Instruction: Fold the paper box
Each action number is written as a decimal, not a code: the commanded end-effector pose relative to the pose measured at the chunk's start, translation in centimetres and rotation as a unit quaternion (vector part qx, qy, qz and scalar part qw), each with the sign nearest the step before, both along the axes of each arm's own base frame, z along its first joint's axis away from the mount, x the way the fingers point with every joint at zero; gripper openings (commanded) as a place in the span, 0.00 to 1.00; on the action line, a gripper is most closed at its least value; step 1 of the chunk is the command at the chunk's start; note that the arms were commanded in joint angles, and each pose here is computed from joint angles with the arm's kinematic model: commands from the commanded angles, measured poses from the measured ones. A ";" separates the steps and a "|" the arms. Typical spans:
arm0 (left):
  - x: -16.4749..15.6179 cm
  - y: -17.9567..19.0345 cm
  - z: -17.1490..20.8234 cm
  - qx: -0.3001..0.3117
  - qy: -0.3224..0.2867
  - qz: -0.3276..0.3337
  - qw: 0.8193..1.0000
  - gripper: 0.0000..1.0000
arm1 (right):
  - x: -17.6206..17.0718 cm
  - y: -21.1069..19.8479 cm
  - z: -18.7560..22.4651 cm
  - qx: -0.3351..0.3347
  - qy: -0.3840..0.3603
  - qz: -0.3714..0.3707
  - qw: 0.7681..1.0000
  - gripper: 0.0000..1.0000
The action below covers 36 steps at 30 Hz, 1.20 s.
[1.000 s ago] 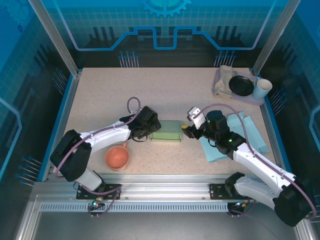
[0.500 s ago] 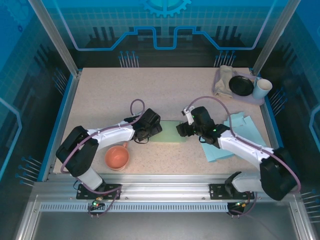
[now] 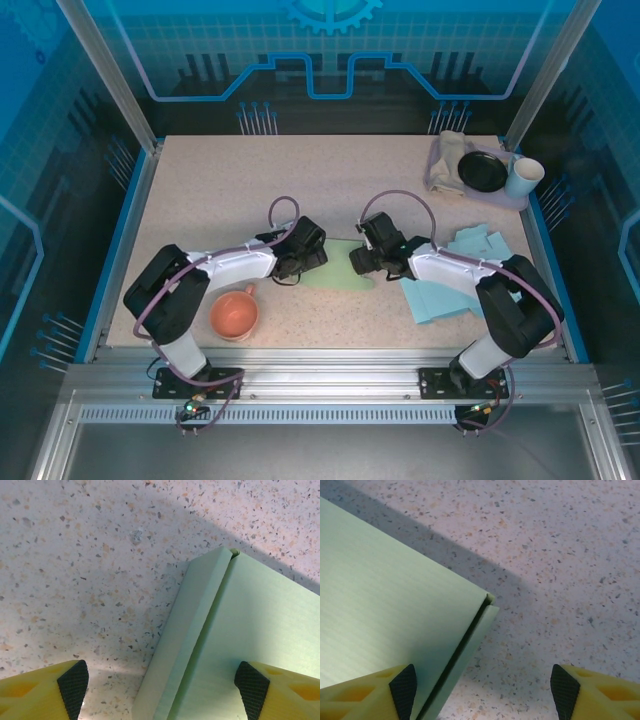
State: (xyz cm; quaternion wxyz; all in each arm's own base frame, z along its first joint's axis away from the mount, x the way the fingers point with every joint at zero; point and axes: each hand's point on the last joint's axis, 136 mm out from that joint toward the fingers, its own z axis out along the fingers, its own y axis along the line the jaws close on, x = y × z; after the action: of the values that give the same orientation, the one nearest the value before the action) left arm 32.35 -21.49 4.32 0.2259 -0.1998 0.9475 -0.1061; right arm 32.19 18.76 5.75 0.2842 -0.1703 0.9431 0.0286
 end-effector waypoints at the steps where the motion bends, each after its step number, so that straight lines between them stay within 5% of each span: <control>1: 0.0 1.2 1.0 0.041 -0.014 -0.013 0.999 0.83 | -1.1 -0.7 0.9 -0.006 0.010 -0.031 0.999 0.73; 14: -1.6 2.7 3.4 0.049 -0.042 -0.024 0.998 0.86 | -2.0 2.1 1.4 0.089 0.019 -0.006 0.996 0.67; 26: -1.8 1.9 0.0 0.070 -0.008 -0.041 0.997 0.84 | -1.7 2.4 6.1 0.114 -0.018 -0.005 0.993 0.66; 36: -2.3 2.2 -0.8 0.071 0.000 -0.037 0.997 0.83 | -2.0 5.1 0.2 0.084 0.030 0.017 0.996 0.66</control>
State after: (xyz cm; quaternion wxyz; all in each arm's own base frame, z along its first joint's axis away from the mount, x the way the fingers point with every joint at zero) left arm 30.90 -19.87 4.55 0.2444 -0.1581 0.9547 -0.0622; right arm 30.15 22.94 7.23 0.2788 -0.1601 0.9396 0.1177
